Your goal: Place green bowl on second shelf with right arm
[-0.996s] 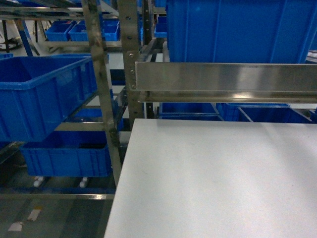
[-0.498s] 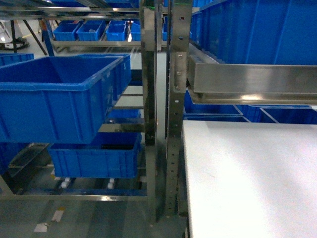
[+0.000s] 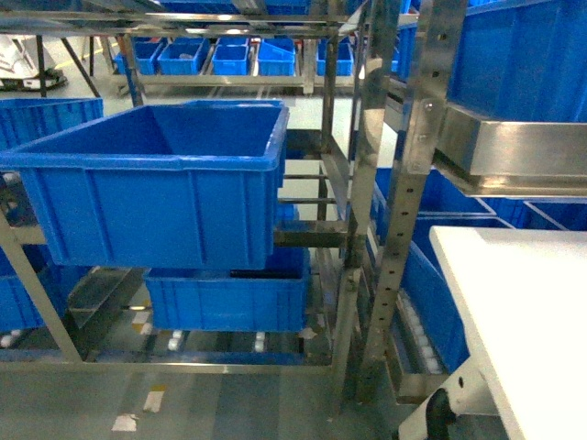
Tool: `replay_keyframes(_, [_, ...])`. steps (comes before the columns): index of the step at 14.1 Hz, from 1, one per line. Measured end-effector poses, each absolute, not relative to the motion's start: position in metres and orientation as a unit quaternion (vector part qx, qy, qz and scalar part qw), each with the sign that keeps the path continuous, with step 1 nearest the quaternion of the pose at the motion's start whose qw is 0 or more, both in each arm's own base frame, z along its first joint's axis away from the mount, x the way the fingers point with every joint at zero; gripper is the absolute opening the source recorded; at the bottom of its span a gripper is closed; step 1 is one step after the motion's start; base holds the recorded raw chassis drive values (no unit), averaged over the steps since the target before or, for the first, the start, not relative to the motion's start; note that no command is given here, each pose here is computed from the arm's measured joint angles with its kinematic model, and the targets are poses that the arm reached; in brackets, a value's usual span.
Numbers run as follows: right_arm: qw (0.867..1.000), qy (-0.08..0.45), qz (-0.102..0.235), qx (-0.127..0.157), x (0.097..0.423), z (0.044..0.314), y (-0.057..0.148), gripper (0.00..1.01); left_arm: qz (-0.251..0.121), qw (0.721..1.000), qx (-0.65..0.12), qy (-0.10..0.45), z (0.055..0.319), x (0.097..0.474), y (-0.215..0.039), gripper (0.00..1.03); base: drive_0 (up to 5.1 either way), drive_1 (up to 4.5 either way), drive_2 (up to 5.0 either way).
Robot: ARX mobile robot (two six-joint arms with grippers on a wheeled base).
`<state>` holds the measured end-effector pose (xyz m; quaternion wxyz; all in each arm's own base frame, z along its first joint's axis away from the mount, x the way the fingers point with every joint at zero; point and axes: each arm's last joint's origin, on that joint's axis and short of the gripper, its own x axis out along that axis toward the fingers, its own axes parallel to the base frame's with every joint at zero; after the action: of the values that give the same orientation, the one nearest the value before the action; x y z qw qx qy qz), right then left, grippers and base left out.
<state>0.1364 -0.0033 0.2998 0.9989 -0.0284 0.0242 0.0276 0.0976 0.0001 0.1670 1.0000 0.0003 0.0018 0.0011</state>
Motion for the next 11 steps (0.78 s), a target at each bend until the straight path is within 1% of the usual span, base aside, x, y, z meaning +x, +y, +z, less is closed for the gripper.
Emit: replay_keyframes(11, [0.999,0.025,0.027,-0.028,0.1363,0.2996,-0.0033,0.02,0.000,1.000,0.000,0.001,0.1672,0.0976,0.0000,0.98,-5.0,2.45,2.4])
